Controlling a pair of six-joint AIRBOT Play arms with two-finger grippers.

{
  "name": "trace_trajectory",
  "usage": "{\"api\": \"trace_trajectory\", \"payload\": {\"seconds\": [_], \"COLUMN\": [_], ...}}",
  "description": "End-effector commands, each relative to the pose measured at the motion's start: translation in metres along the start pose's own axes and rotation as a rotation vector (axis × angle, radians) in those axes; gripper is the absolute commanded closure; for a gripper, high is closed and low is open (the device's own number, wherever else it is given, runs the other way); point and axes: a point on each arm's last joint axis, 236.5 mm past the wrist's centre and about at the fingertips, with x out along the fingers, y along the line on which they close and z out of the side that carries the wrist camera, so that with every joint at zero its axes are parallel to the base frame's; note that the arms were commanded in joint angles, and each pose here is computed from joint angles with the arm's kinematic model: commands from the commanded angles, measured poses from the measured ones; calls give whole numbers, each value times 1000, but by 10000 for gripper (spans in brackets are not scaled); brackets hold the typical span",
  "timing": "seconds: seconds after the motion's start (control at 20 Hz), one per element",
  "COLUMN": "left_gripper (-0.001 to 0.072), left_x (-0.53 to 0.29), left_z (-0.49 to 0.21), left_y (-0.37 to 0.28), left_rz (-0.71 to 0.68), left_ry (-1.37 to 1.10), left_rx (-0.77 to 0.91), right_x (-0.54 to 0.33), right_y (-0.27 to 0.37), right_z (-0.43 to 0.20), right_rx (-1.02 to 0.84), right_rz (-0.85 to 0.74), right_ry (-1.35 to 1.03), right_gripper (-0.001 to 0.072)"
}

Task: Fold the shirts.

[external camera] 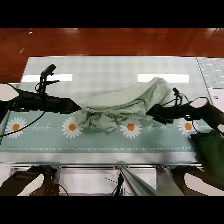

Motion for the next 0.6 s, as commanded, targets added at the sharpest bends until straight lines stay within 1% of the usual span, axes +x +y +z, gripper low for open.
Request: {"api": "trace_trajectory", "payload": {"seconds": [0.0, 0.05, 0.1, 0.15, 0.25, 0.35, 0.45, 0.55], "left_gripper": [679, 679, 679, 679, 679, 680, 680, 680], "left_x": [0, 0, 0, 0, -4, -17, -47, -94], "left_z": [0, 0, 0, 0, 5, 19, 41, 72], "left_y": [0, 0, 0, 0, -2, -6, -18, -38], "left_rz": [0, 0, 0, 1, 6, 36, 93, 183], "left_ry": [2, 2, 1, 0, -12, -42, -99, -211], "left_rx": [0, 0, 5, 23, 50, 115, 218, 346], "right_x": [24, 22, 16, 8, -23, -72, -138, -214], "right_y": [15, 21, 29, 41, 79, 128, 180, 223], "right_z": [26, 33, 41, 48, 62, 72, 74, 73], "right_rx": [11, -2, -26, -57, -170, -338, -550, -678], "right_rz": [4, 10, 22, 40, 96, 153, 195, 210], "right_ry": [-145, -176, -195, -213, -265, -345, -474, -645], "right_gripper": [218, 412, 576, 674, 685, 686, 686, 686]}}
